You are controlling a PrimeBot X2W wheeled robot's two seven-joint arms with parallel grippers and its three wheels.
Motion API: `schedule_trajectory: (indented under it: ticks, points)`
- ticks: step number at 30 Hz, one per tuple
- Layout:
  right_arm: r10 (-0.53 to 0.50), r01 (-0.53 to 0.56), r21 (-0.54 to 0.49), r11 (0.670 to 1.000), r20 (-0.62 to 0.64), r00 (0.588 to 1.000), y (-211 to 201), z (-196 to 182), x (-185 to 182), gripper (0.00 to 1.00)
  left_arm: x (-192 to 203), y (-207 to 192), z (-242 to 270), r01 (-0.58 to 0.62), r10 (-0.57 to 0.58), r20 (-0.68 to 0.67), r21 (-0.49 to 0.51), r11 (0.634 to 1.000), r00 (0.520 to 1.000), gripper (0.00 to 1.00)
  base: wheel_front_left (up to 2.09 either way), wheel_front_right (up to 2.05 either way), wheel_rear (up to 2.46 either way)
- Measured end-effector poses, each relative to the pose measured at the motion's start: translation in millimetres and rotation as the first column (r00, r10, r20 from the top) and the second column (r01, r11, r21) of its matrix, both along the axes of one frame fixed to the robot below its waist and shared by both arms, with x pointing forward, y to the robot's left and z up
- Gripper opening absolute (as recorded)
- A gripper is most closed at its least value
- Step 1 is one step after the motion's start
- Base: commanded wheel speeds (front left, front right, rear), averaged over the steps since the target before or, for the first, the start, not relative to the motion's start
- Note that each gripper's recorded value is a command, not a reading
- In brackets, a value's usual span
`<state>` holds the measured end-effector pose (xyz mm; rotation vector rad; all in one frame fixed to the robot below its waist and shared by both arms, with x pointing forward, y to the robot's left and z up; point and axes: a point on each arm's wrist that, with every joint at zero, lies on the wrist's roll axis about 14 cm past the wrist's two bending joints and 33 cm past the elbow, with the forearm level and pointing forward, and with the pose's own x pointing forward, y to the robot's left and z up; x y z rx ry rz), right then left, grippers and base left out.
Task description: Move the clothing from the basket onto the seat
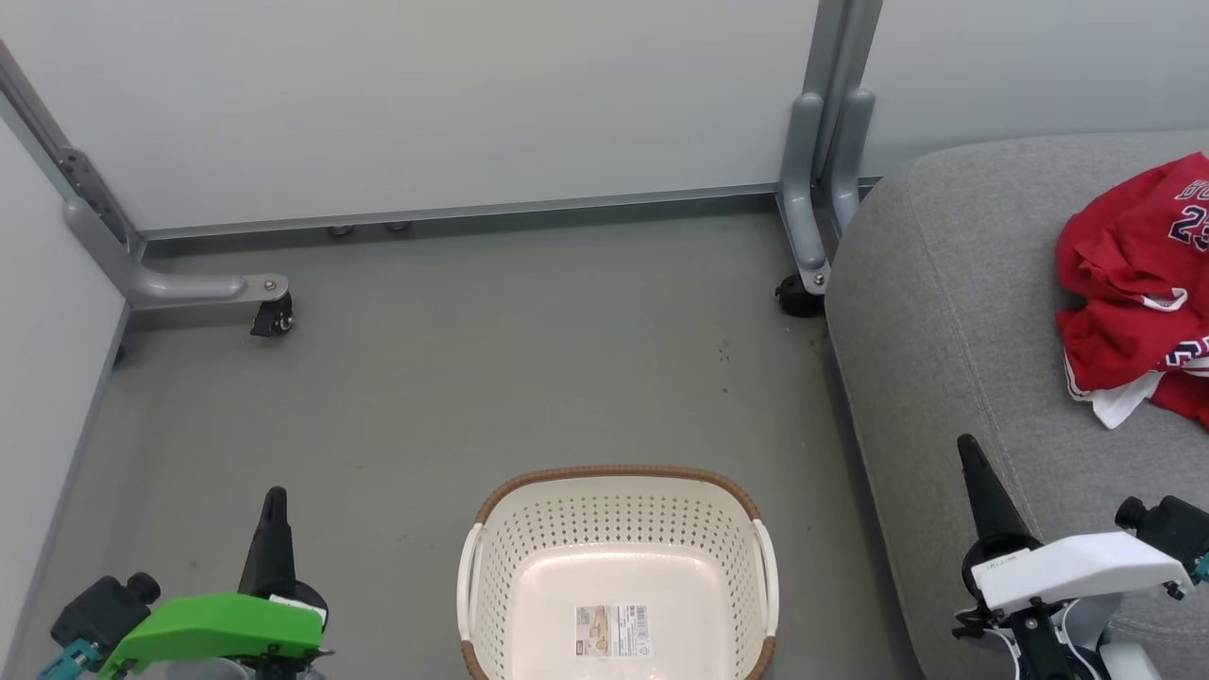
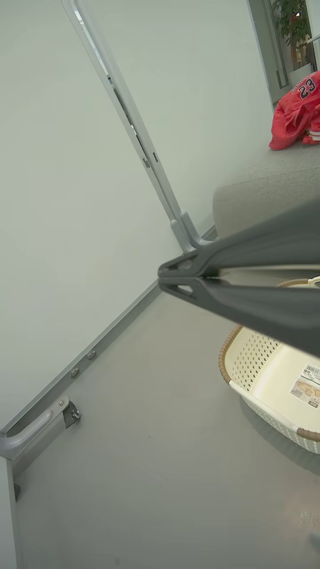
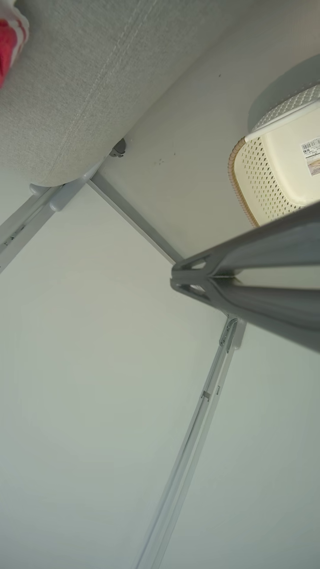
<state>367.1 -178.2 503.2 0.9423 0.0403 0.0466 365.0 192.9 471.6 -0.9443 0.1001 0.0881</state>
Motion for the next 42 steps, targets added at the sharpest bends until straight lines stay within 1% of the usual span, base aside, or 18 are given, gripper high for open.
schedule_trajectory:
  ticks: [9, 19, 30, 42]
  points:
    - [-0.012, 0.012, 0.1, 0.995, -0.007, 1.0, -3, 0, 4, 0.0, 4, 0, 3, -0.005, 0.006, 0.008, -0.099, 0.995, 1.0, 0.0, 0.0, 0.0, 0.0]
    - [-0.019, 0.022, 0.2, 0.979, -0.016, 1.0, -6, -1, 7, 0.0, 8, 2, 8, -0.011, 0.016, 0.022, -0.201, 0.98, 1.0, 0.0, 0.0, 0.0, 0.0]
    - [-0.031, 0.036, 0.299, 0.953, -0.023, 0.999, -10, -1, 10, 0.0, 11, 3, 12, -0.009, 0.021, 0.036, -0.303, 0.953, 0.999, 0.0, 0.0, 0.0, 0.0]
    - [-0.039, 0.047, 0.402, 0.914, -0.029, 0.999, -14, -1, 14, 0.0, 15, 4, 18, -0.003, 0.028, 0.056, -0.403, 0.915, 0.998, 0.0, 0.0, 0.0, 0.0]
